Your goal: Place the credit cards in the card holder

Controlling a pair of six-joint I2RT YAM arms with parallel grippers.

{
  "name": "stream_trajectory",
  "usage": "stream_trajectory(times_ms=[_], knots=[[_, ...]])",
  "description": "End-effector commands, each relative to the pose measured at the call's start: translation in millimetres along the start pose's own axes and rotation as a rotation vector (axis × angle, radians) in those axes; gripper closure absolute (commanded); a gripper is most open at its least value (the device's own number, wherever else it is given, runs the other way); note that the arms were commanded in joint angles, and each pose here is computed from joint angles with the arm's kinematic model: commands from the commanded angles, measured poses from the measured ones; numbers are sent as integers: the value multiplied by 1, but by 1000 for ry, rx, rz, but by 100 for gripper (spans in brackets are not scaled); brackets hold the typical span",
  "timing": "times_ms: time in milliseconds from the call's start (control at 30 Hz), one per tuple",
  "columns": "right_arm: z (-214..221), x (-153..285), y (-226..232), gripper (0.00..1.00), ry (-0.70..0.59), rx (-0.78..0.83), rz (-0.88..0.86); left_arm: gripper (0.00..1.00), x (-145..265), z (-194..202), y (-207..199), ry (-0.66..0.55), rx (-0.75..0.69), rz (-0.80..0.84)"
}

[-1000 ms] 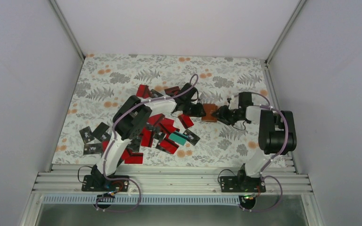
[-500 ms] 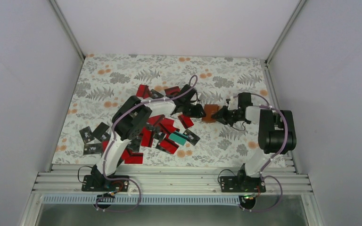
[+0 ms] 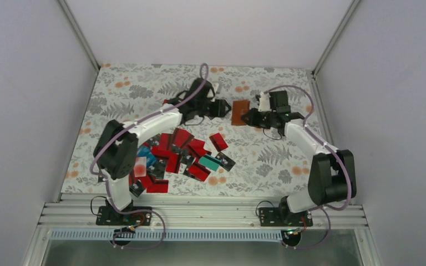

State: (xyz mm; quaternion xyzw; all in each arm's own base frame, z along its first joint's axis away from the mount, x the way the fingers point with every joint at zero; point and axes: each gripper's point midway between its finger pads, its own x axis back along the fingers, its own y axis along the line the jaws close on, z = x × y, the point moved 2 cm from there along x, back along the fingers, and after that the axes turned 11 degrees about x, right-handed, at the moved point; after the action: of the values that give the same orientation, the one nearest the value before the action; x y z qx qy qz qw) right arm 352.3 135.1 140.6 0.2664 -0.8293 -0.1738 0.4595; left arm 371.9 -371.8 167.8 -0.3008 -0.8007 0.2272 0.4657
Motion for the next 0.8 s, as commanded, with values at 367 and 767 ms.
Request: stream_trajectory(times_ms=[367,767], knots=[[-58,46,86,96,-472,630,364,36,112,-59,-23,-139,201,38],[-41,43,130,96,-612,1007,490,0,133,-62,-52,-101,250,136]])
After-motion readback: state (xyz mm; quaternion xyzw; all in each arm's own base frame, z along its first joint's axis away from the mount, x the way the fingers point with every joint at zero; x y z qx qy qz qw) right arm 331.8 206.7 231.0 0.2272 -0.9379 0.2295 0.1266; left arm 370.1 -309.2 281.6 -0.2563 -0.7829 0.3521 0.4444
